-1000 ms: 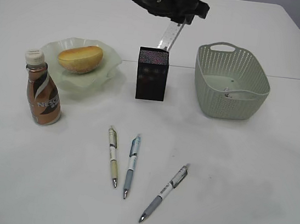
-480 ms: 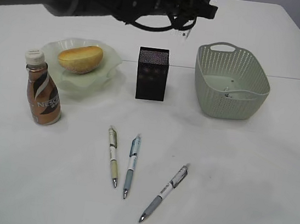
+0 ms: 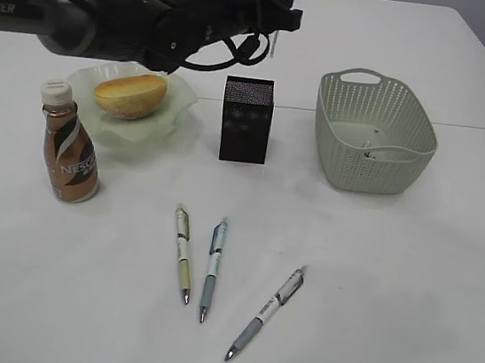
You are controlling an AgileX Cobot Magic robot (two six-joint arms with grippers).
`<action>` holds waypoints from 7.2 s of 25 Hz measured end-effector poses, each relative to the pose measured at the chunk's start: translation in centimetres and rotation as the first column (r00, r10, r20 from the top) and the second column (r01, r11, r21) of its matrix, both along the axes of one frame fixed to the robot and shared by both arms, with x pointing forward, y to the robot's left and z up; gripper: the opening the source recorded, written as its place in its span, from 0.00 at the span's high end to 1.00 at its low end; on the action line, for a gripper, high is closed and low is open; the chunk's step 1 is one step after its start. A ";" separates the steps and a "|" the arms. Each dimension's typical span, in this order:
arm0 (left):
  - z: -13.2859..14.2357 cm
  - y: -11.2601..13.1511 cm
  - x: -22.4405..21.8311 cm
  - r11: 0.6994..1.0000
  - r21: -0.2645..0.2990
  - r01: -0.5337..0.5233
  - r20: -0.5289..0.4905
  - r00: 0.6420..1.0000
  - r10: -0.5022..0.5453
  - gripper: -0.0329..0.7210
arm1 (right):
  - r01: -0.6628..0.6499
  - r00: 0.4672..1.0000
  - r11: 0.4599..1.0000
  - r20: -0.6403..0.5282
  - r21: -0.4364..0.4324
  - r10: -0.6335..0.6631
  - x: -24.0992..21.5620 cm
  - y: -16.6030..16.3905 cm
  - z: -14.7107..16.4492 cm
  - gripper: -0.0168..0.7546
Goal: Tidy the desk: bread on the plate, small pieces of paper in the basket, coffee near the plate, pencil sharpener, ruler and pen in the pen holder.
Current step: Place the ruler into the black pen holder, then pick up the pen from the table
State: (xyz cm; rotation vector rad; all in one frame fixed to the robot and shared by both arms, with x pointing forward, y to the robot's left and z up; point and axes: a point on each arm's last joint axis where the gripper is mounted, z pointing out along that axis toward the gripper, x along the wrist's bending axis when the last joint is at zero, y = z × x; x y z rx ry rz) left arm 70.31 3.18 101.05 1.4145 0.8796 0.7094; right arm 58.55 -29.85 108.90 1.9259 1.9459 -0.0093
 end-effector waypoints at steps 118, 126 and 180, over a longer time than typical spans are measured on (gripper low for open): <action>-1.7 -3.5 -13.2 0.710 0.325 0.624 -0.909 0.413 0.052 0.50 | -0.004 1.000 0.999 0.004 -0.045 0.004 0.0 -0.4 0.1 0.60; -5.9 -7.5 -16.0 0.633 0.367 0.681 -0.913 0.394 0.106 0.43 | -0.004 1.000 0.999 0.004 -0.045 0.004 0.0 -0.4 0.1 0.60; -12.9 -9.0 -16.1 0.547 0.462 0.699 -0.881 0.432 0.191 0.51 | -0.004 1.000 0.999 0.004 -0.045 0.004 0.0 -0.4 0.1 0.60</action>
